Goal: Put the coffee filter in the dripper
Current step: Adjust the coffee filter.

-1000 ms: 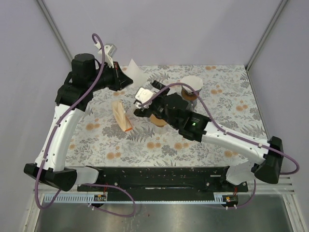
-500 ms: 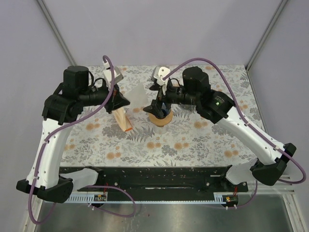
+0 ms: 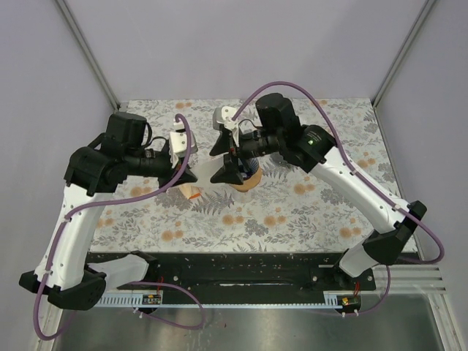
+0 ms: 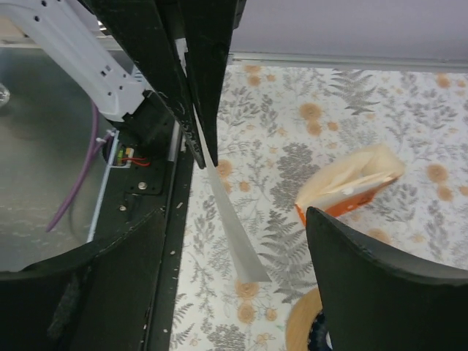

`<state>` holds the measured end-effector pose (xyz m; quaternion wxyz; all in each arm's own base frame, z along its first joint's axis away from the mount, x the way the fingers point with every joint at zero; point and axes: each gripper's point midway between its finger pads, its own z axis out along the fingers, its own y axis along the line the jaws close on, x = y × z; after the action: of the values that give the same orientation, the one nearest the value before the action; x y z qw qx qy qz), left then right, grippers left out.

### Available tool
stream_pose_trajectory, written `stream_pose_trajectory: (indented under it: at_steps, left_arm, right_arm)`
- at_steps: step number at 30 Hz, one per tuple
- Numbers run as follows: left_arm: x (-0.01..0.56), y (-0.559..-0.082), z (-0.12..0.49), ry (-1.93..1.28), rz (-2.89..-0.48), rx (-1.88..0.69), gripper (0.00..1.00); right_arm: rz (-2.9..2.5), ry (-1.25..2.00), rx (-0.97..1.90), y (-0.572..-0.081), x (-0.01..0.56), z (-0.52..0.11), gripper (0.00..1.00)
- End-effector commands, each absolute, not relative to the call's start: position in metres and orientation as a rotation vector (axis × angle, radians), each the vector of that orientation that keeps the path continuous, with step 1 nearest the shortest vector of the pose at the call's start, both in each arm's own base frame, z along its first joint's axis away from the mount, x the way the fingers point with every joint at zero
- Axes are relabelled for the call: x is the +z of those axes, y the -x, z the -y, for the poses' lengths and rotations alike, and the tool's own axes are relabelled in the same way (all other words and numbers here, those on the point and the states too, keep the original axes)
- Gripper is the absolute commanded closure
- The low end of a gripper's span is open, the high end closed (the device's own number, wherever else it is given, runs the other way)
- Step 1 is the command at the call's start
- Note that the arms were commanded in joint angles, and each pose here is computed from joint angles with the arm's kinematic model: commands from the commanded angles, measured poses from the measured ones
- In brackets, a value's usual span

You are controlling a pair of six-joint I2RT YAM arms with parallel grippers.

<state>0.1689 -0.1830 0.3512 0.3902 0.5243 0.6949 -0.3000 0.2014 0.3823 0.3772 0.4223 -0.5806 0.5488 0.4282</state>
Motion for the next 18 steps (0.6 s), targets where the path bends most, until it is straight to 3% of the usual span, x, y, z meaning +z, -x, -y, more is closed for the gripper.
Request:
stream_pose_trajectory:
  at_steps: [1, 5, 12, 13, 14, 16, 18]
  left_arm:
    - [0.366, -0.167, 0.187, -1.368, -1.679, -0.756, 1.0]
    - [0.371, -0.167, 0.188, -1.361, -1.672, -0.761, 1.0]
    - [0.371, -0.169, 0.193, -1.339, -1.683, -0.807, 1.0]
    - [0.373, -0.169, 0.194, -1.329, -1.687, -0.814, 0.91]
    - [0.376, -0.169, 0.194, -1.318, -1.683, -0.815, 0.63]
    - [0.385, -0.166, 0.192, -1.298, -1.66, -0.803, 0.26]
    - [0.4, -0.166, 0.189, -1.258, -1.631, -0.766, 0.12]
  right_arm:
    - [-1.336, 1.547, 1.24, -0.178, 0.376, -0.386, 0.2]
    - [-1.359, 1.567, 1.282, -0.176, 0.364, -0.389, 0.35]
    - [-1.342, 1.492, 1.317, -0.182, 0.368, -0.4, 0.94]
    - [-1.341, 1.485, 1.307, -0.183, 0.369, -0.4, 0.99]
    - [-1.338, 1.478, 1.291, -0.184, 0.371, -0.397, 1.0]
    - [-1.331, 1.47, 1.259, -0.182, 0.373, -0.391, 1.0]
    - [-1.326, 1.465, 1.227, -0.181, 0.373, -0.384, 1.0]
